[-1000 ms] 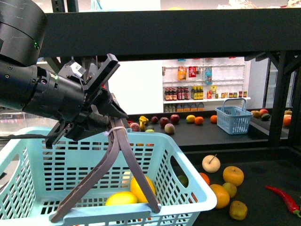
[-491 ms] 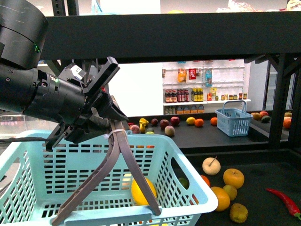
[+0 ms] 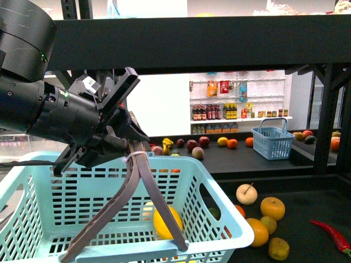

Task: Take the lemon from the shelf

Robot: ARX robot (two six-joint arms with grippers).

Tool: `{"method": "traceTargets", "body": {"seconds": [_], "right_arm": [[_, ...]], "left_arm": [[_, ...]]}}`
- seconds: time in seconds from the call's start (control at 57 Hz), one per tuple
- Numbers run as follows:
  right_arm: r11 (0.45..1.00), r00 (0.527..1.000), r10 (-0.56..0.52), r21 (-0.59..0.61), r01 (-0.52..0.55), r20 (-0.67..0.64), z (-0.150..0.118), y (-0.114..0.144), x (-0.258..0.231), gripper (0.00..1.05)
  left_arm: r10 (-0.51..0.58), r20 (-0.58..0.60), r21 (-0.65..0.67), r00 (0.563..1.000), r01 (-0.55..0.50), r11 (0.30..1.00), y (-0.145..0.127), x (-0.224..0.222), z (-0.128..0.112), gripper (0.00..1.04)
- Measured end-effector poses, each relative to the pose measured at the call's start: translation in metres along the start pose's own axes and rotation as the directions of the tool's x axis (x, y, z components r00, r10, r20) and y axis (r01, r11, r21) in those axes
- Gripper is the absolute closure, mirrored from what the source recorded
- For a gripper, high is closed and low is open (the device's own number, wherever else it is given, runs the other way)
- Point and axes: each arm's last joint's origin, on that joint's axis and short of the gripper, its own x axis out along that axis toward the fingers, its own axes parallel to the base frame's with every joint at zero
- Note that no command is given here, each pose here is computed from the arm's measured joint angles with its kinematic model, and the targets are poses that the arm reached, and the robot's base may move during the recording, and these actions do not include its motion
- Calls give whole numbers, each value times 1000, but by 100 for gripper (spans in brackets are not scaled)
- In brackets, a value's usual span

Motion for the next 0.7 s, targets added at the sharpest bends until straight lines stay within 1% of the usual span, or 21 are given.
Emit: {"method": "traceTargets", "body": {"seconds": [0.035,0.07,0.14,0.351,0.404,0.456,0.474,0.702], "right_arm": [[1000,1000,0,0,0,-6,-2,0,-4,98],[1000,1000,0,-1,0,-28,-10,0,-7,98],[1000,1000,1,-1,-1,12,-7,0,-11,98],[1000,1000,0,-2,0,14,-7,0,-11,97],[1000,1000,-1,-1,1,14,-7,0,-11,89],[1000,1000,0,-1,0,14,-7,0,-11,78],[1000,1000,0,-1,0,14,-7,0,-11,77],[1000,1000,0,-1,0,14,-7,0,-11,35]], "left_arm": [[0,0,0,1000,0,1000,0,0,0,84],[-1,0,0,1000,1,1000,0,0,0,84],[2,1,-1,1000,-2,1000,0,0,0,84],[2,0,-2,1000,-2,1000,0,0,0,84],[1,-1,-3,1000,-1,1000,0,0,0,84],[-1,-2,-1,1000,1,1000,0,0,0,84],[-1,-2,-1,1000,1,1000,0,0,0,84],[0,-1,-1,1000,0,1000,0,0,0,84]]}}
